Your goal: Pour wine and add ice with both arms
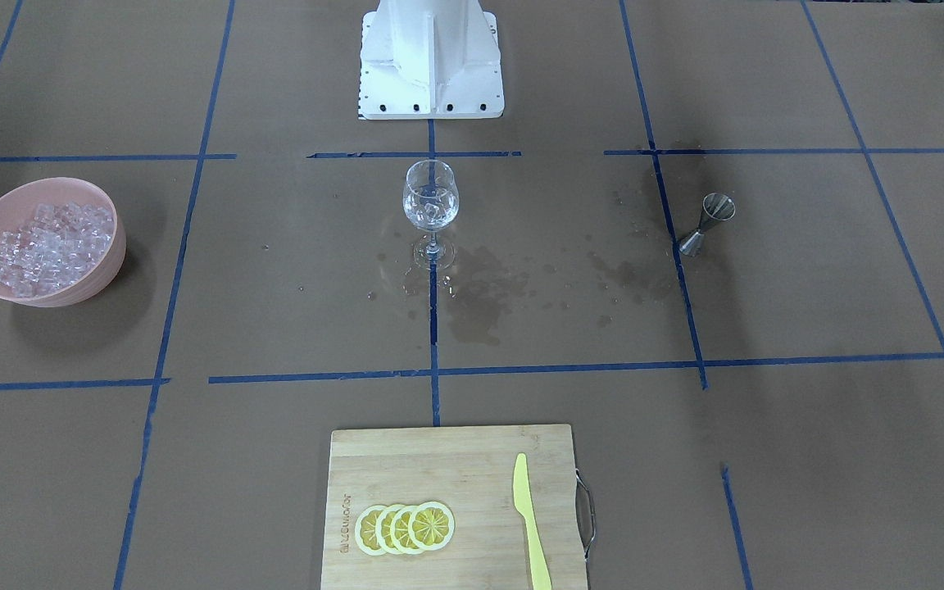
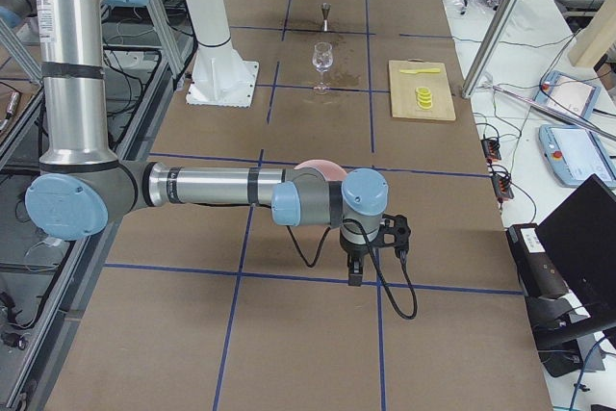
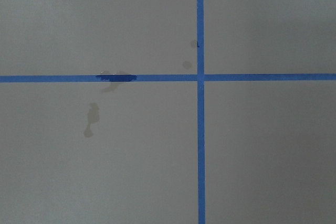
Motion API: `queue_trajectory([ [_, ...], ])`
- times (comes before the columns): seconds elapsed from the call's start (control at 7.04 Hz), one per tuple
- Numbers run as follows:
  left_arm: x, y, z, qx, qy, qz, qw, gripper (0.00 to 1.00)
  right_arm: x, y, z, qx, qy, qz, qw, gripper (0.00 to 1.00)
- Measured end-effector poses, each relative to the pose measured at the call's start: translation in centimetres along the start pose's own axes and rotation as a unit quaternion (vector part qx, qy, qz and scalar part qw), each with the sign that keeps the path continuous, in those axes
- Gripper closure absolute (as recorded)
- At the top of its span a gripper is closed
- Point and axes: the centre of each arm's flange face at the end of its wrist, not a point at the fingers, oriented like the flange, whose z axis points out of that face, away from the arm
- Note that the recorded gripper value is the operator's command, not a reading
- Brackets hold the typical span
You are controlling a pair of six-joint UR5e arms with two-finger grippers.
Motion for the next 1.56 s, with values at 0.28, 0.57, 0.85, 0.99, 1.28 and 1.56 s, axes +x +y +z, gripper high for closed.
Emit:
queue_trajectory([
  [0.28,-0.1,0.0,0.1,-0.001,0.000,-0.001,1.0000,0.00,0.0,0.0,0.0,0.000,0.000,0.000,1.0000,0.00],
  [0.57,-0.1,0.0,0.1,-0.001,0.000,-0.001,1.0000,0.00,0.0,0.0,0.0,0.000,0.000,0.000,1.0000,0.00],
  [0.85,-0.4,-0.1,0.5,0.002,0.000,0.002,1.0000,0.00,-0.1,0.0,-0.1,0.001,0.000,-0.001,1.0000,0.00],
  [0.99,-0.6,-0.2,0.7,0.003,0.000,0.003,1.0000,0.00,-0.1,0.0,-0.1,0.001,0.000,-0.001,1.0000,0.00],
  [1.28,-0.9,-0.2,1.0,0.003,0.000,0.003,1.0000,0.00,-0.1,0.0,-0.1,0.002,0.000,-0.001,1.0000,0.00],
  [1.56,-1.0,-0.2,1.1,0.004,0.000,0.004,1.0000,0.00,-0.2,-0.1,-0.2,0.002,0.000,-0.002,1.0000,0.00],
])
